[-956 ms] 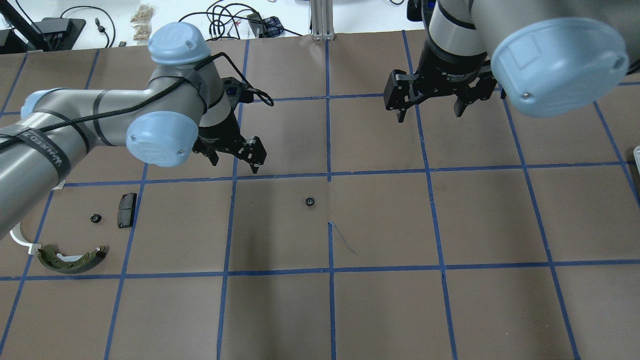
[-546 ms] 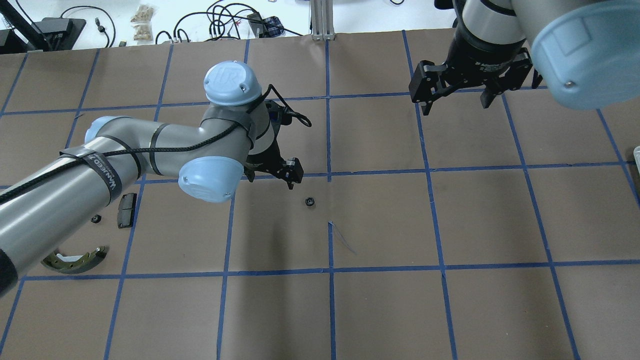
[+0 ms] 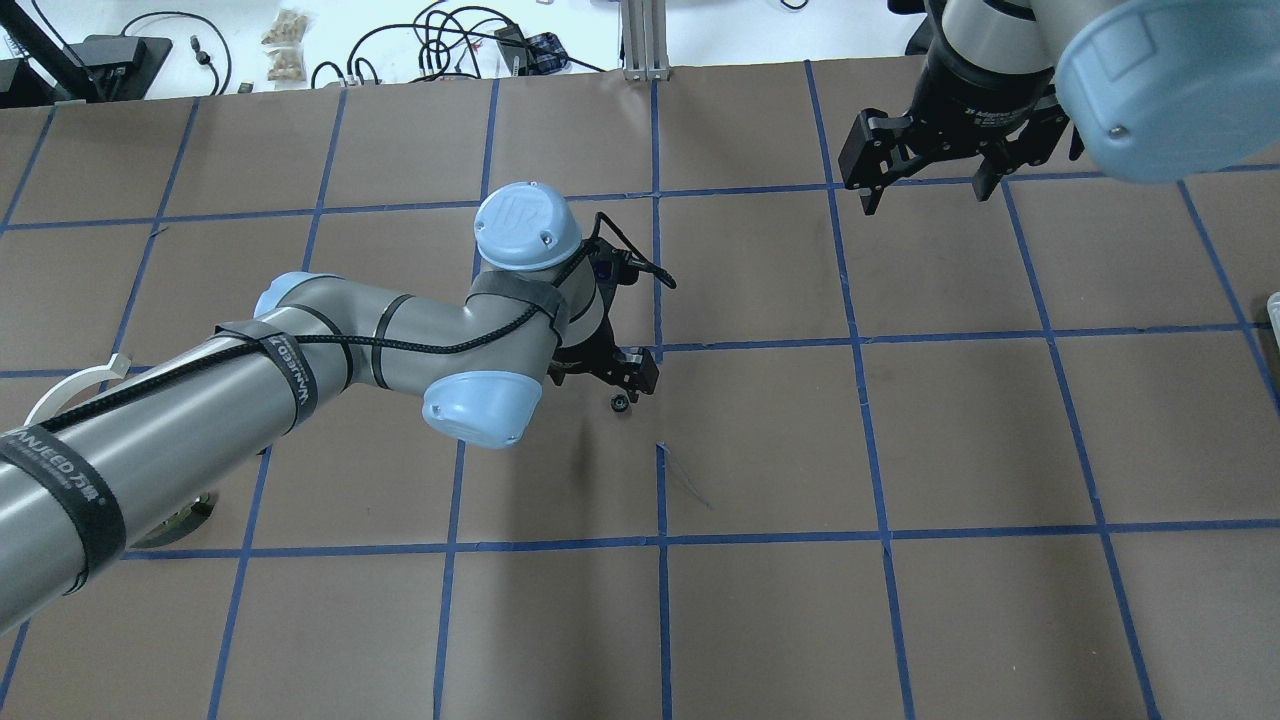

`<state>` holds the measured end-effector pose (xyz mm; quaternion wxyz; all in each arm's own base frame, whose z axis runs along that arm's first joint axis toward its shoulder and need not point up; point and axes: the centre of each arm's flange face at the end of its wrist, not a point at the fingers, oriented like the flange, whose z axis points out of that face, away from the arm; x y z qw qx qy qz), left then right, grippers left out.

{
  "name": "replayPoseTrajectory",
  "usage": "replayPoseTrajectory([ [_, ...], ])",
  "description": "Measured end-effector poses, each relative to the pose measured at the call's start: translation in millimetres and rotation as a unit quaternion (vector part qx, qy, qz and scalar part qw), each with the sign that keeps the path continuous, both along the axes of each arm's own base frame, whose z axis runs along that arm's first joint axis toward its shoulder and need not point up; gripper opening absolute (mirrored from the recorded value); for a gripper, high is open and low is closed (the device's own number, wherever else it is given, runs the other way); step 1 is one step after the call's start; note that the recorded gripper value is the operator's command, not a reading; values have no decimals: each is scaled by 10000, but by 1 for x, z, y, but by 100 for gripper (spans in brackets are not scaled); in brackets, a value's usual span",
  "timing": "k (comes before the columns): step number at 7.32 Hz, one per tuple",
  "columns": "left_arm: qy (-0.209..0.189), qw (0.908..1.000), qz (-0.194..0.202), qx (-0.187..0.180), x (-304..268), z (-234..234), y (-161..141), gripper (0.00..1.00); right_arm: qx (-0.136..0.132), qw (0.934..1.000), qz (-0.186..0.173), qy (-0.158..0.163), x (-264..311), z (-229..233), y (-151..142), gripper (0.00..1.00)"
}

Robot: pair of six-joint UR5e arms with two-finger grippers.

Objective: Place bearing gear from tray to pile

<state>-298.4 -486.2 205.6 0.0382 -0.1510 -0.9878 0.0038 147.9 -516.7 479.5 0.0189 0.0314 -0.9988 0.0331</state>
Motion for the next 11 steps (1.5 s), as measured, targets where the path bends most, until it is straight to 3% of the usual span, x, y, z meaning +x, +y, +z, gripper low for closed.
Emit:
replayPoseTrajectory([
  [1, 17, 10000, 0, -36, -3, -8, -2, 94, 0, 10000, -56, -7, -4, -1, -1, 100],
  [2, 12, 10000, -7, -15, -5, -15, -2, 80, 13, 9999, -109, -10, -8, -2, -2, 100],
  [4, -7, 10000, -49, 47, -10, -26, -1, 80, 50, 9999, -151, -8, -12, -3, -2, 100],
  [6, -22, 9999, -71, 93, -13, -32, 1, 48, 69, 9999, -156, -12, -12, -3, -1, 100],
  [8, -24, 9999, -105, 114, -17, -35, 3, 0, 62, 9999, -157, -10, -12, -4, -2, 100],
  [11, -48, 9998, -163, 85, -18, -32, 3, 0, 44, 9999, -151, -7, -12, -4, -2, 100],
])
